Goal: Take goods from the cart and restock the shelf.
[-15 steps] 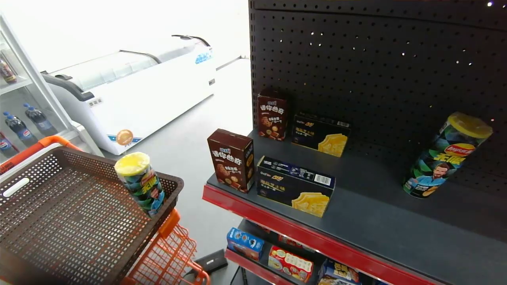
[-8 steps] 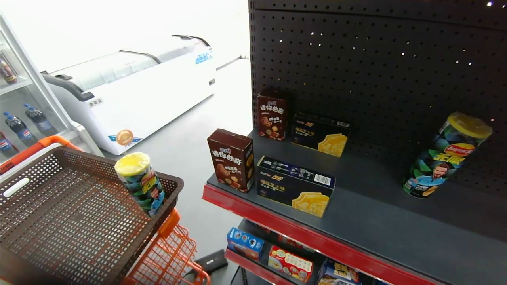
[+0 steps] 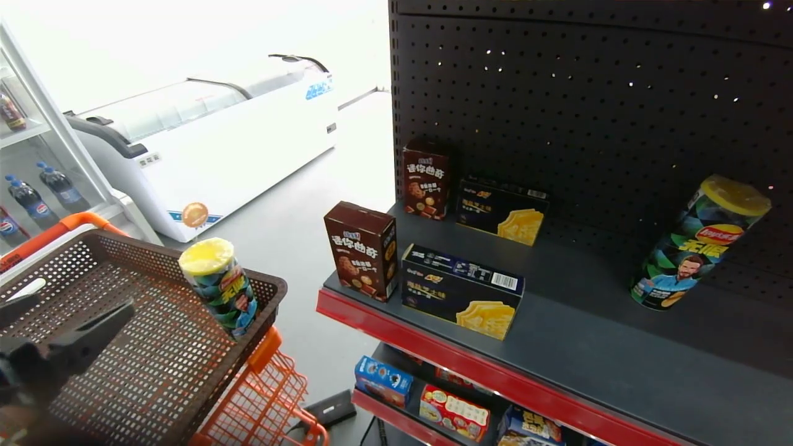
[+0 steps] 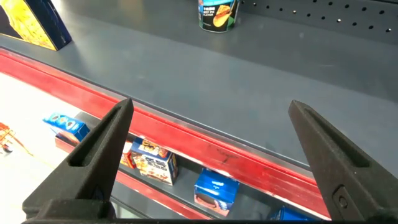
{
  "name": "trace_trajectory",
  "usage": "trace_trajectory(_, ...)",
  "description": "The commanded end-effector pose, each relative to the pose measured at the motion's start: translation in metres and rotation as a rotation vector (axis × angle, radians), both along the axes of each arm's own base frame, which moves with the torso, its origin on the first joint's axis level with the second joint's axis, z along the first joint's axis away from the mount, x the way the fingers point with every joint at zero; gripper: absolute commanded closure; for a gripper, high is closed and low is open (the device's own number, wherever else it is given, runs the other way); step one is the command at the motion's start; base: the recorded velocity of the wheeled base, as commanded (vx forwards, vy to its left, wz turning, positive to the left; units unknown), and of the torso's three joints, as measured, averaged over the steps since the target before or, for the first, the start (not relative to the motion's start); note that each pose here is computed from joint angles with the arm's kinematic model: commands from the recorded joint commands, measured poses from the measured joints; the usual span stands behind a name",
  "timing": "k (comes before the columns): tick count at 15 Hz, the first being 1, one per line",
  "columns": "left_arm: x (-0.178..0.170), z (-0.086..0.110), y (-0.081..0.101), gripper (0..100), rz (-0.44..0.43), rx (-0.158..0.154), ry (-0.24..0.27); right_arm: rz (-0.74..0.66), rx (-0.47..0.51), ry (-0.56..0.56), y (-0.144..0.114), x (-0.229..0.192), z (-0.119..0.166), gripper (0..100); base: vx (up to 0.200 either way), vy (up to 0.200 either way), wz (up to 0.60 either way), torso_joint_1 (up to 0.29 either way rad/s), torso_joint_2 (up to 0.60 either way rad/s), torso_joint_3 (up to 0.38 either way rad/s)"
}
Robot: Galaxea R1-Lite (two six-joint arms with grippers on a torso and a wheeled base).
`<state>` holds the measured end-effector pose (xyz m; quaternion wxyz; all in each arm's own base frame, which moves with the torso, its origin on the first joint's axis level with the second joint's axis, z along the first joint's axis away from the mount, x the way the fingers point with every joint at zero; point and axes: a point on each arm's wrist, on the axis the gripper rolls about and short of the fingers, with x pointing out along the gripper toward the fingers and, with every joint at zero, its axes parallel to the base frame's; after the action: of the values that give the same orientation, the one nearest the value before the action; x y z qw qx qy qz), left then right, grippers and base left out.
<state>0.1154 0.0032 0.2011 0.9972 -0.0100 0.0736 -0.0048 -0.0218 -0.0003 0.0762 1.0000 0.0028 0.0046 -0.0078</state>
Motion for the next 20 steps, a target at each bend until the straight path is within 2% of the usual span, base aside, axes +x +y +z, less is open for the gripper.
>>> trace_trajectory(1,0.074,-0.044,0.008,0,0.029,0.001,0.138,0.000,0.000,0.000,0.000,0.000,0.000,0,0.000,0.000,0.00,0.000,0.00,0.000)
trace_trajectory(2,0.096,-0.062,0.015,0,0.060,0.066,0.160,0.000,0.000,0.000,0.000,0.000,0.000,0,0.000,0.000,0.00,0.000,0.00,0.000)
trace_trajectory(3,0.096,-0.063,0.015,0,0.060,0.070,0.160,0.000,0.000,0.000,0.000,0.000,0.000,0,0.000,0.000,0.00,0.000,0.00,0.000)
trace_trajectory(4,0.112,-0.086,0.028,0,0.089,0.140,0.191,0.000,0.000,0.000,0.000,0.000,0.000,0,0.000,0.000,0.00,0.000,0.00,0.000)
trace_trajectory(6,0.127,-0.100,0.031,0,0.084,0.141,0.188,0.000,0.000,0.000,0.000,0.000,0.000,0,0.000,0.000,0.00,0.000,0.00,0.000)
trace_trajectory(10,0.153,-0.115,0.034,0,0.087,0.139,0.157,-0.001,0.000,0.000,0.000,0.000,0.000,0,0.000,0.000,0.00,0.000,0.00,0.000)
trace_trajectory(13,0.175,-0.120,0.037,0,0.074,0.139,0.108,0.000,0.000,0.000,0.000,0.000,0.000,0,0.000,0.000,0.00,0.000,0.00,0.000)
trace_trajectory(15,0.187,-0.121,0.037,0,0.023,0.135,0.065,0.000,0.000,-0.001,0.000,0.000,0.000,0,0.000,0.000,0.00,0.000,0.00,0.000)
trace_trajectory(20,0.211,-0.134,0.037,0,-0.005,0.133,0.047,-0.001,0.000,0.000,0.000,0.000,0.000,0,0.000,0.000,0.00,0.000,0.00,0.000)
